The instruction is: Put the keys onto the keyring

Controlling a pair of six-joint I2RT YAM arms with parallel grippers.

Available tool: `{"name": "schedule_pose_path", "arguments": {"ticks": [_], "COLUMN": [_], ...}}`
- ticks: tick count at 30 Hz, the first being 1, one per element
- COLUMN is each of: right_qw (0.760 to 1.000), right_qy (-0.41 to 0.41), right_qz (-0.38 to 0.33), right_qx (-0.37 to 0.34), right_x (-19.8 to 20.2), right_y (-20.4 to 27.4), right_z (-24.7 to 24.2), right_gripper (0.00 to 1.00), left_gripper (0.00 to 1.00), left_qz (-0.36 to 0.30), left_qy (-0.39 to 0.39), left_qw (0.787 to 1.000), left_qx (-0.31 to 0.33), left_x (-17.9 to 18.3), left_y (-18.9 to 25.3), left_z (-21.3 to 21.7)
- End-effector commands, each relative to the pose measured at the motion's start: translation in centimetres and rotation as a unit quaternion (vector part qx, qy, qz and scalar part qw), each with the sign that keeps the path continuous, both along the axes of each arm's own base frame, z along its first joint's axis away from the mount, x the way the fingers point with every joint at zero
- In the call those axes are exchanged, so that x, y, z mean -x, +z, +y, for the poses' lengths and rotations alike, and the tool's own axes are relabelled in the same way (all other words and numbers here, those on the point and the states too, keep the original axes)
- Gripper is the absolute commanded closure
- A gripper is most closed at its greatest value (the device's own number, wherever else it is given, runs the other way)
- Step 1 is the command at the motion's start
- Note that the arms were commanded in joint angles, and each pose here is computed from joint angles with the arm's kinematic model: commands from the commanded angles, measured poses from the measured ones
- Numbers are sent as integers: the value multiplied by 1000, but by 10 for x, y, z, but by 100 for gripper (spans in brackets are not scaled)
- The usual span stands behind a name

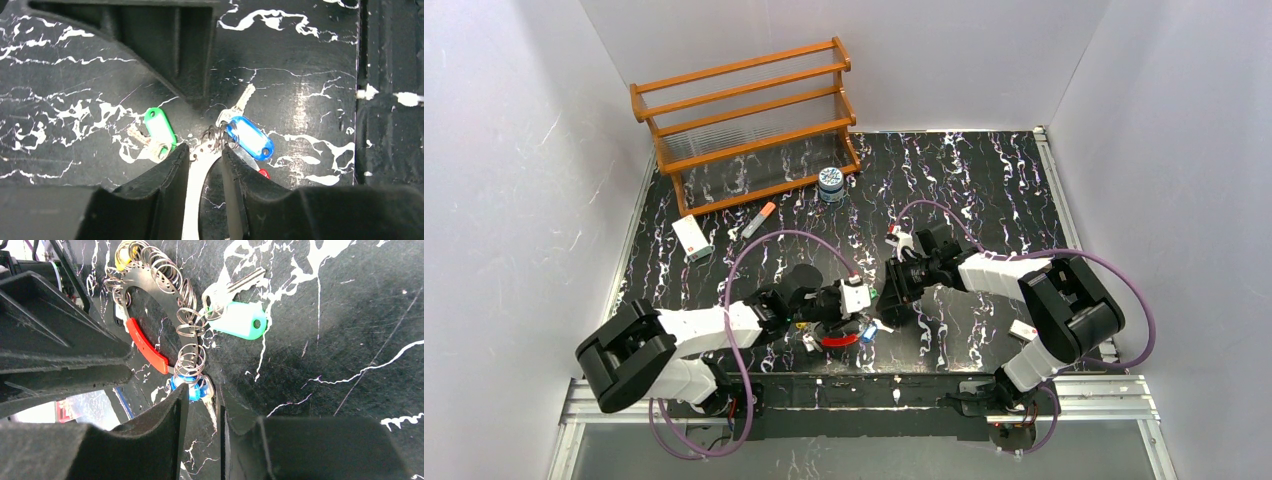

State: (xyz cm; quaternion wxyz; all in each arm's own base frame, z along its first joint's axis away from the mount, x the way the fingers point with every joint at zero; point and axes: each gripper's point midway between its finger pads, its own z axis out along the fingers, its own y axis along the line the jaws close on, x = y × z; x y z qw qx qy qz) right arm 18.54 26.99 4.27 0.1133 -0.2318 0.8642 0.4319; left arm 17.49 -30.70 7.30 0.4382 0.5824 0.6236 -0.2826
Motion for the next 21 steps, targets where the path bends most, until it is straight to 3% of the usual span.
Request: {"name": "schedule_pose_path", "arguments": {"ticks": [1, 21], "right_qw": [1000, 1000], "right_qy": [3, 6], "right_qz": [-19, -17], "right_qx": [-13, -18], "right_x": [-6, -5], "right_y": [13, 15], "right_z": [4, 5], "right_gripper": [65, 65], "left_gripper": [72, 74], "left_qz": [-52, -98], "left_qy": [-62, -42], "left_qw": [997, 991], "left_qx": [-2, -86], "left_x": [10, -6], "left_y": [-3, -42], "left_z": [-7, -1]}}
